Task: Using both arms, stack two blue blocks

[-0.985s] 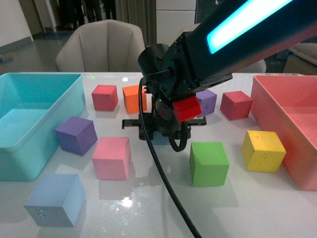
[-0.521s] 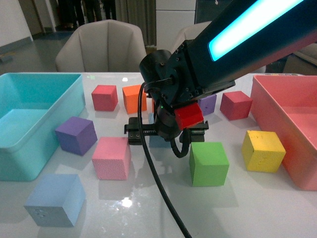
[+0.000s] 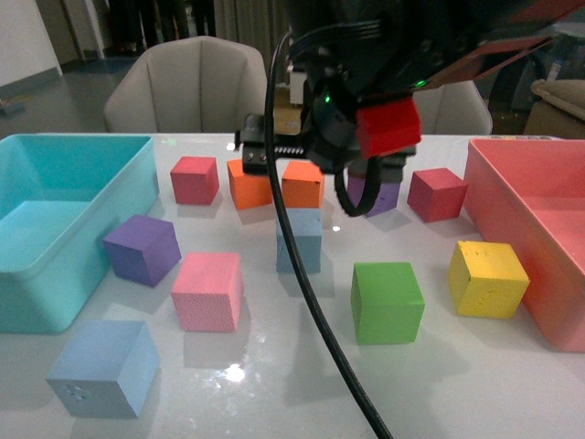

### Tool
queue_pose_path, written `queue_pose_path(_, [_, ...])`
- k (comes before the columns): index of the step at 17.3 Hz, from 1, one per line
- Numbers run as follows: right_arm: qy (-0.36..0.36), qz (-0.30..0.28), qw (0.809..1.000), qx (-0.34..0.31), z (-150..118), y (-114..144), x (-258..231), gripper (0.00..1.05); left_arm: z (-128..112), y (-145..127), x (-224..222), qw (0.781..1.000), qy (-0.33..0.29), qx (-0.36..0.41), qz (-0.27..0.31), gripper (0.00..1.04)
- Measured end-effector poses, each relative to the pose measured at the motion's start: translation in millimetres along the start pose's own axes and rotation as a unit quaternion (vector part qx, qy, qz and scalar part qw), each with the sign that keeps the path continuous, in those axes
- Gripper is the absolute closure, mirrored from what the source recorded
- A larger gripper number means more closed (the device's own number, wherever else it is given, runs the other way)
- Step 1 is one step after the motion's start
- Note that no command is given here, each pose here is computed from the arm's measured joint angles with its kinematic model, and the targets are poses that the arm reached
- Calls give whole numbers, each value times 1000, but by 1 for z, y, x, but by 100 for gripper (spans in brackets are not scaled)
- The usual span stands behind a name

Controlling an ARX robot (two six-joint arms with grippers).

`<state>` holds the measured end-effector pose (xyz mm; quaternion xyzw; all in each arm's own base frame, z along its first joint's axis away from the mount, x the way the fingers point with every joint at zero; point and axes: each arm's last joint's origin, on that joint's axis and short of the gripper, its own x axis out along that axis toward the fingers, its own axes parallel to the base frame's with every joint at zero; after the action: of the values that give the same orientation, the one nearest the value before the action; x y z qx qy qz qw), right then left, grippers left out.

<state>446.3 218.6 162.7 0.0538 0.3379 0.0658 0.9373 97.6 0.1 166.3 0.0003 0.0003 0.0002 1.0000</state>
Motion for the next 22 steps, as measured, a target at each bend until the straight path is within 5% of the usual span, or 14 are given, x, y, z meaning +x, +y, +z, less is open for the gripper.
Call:
queue_pose_path(3, [-95, -43, 994, 35, 27, -42, -46, 6, 0, 0, 0, 1000, 0, 0, 0, 7])
queue_pose_path(4, [-99, -64, 992, 46, 26, -57, -51, 6, 0, 0, 0, 1000, 0, 0, 0, 7])
queue_pose_path(5, [-177, -64, 981, 46, 18, -74, -46, 14, 0, 0, 0, 1000, 0, 0, 0, 7])
queue_pose_path(7, [-261, -62, 963, -22, -30, -117, -76, 39, 0, 0, 0, 1000, 0, 0, 0, 7])
queue_pose_path(9, [-351, -65, 933, -37, -36, -149, -157, 67, 0, 0, 0, 1000, 0, 0, 0, 7])
queue_pose_path(12, [-329, -67, 941, -52, -93, -168, -213, 103, 0, 0, 0, 1000, 0, 0, 0, 7])
queue_pose_path(22, [-330, -64, 940, -51, -137, -184, -243, 103, 0, 0, 0, 1000, 0, 0, 0, 7])
